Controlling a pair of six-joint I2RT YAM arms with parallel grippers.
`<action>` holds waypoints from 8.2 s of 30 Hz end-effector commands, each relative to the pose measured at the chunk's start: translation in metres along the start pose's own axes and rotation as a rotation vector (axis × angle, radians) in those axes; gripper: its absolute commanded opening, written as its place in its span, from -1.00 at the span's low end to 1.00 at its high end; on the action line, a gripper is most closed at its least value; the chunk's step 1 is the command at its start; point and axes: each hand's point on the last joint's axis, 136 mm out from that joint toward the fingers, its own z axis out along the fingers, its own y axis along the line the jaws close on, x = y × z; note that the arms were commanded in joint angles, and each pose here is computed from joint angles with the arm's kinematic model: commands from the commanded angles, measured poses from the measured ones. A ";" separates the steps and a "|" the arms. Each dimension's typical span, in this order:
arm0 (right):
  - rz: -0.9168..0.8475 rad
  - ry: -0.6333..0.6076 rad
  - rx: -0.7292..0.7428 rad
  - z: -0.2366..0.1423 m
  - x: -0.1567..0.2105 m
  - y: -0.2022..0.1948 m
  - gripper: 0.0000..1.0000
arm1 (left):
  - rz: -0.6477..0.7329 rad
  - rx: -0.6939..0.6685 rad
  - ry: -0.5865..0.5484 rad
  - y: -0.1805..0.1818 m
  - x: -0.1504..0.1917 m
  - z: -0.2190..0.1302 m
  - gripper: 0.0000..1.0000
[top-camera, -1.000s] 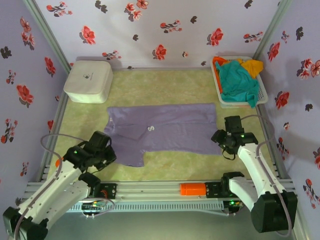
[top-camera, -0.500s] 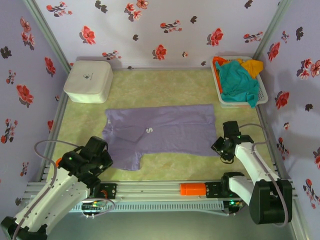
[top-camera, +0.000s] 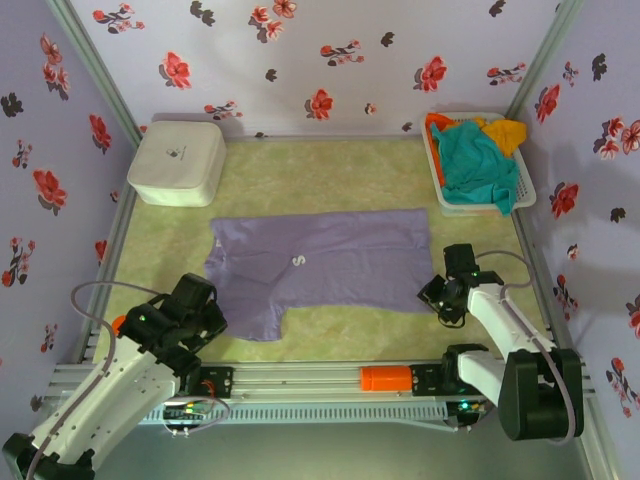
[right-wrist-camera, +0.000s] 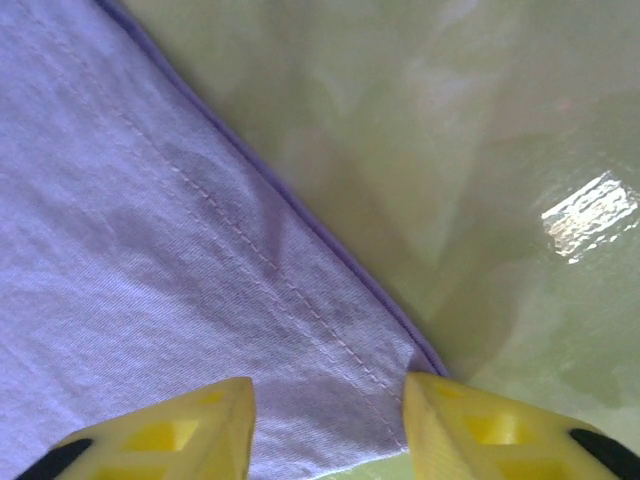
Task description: Fold and stack the t-shirts
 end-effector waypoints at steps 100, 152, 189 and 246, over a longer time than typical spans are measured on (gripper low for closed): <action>-0.081 -0.002 -0.077 0.005 -0.120 0.108 -0.53 | 0.200 0.109 -0.118 -0.153 -0.153 -0.031 -1.00; -0.164 0.022 -0.172 -0.040 -0.053 0.078 0.32 | 0.139 0.143 -0.028 -0.166 -0.204 0.067 -0.04; -0.164 0.005 -0.248 -0.050 -0.048 0.088 0.39 | -0.029 0.265 -0.008 -0.144 -0.094 0.089 -0.13; -0.213 -0.021 -0.222 -0.052 -0.053 0.087 0.39 | 0.376 -0.068 -0.073 -0.212 -0.151 0.079 -0.05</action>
